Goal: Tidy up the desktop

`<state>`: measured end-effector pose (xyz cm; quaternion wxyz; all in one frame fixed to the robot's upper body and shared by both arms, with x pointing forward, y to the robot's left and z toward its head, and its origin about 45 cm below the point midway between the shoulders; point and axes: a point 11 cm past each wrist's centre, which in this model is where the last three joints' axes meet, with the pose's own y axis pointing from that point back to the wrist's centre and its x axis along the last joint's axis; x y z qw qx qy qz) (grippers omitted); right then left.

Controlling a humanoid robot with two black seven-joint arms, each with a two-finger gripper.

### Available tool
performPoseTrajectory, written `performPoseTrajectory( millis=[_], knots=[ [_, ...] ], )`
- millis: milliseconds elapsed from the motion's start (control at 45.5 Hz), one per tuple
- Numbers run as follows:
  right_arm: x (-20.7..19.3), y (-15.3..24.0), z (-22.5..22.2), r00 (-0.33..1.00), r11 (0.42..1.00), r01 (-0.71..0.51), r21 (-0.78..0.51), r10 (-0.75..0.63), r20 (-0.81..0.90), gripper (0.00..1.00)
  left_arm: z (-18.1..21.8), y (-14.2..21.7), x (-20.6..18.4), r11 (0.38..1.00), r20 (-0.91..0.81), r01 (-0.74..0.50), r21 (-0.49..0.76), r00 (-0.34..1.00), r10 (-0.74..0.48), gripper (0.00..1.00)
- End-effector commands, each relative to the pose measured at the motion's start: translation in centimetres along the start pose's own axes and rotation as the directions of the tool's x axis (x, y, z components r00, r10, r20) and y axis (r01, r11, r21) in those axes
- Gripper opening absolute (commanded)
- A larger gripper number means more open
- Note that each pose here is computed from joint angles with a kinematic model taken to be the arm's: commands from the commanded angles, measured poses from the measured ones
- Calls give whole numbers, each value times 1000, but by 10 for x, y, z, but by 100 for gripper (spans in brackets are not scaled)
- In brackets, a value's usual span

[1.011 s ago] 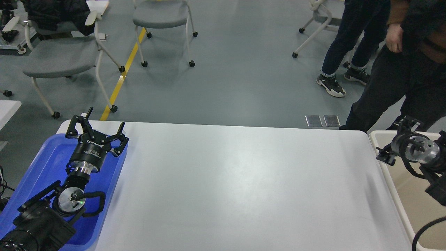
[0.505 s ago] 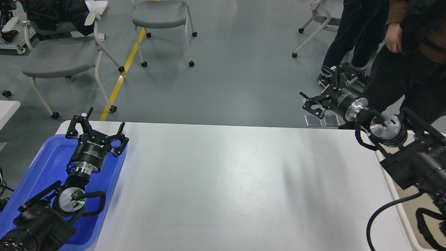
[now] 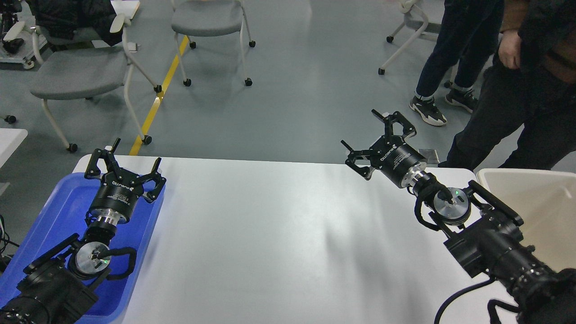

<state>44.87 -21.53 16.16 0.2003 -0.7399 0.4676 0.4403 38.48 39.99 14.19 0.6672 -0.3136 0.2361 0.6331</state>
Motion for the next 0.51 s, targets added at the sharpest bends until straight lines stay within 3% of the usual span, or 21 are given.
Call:
performPoseTrajectory(
  millis=[0,484],
  knots=[
    [21,15,37,998,1000,-4,-23,6,63,100,0,0,0,1000,0,0,1,1000,0,100],
    [24,17,38,998,1000,-10,-22,12,67,100,0,0,0,1000,0,0,1,1000,0,100]
  ],
)
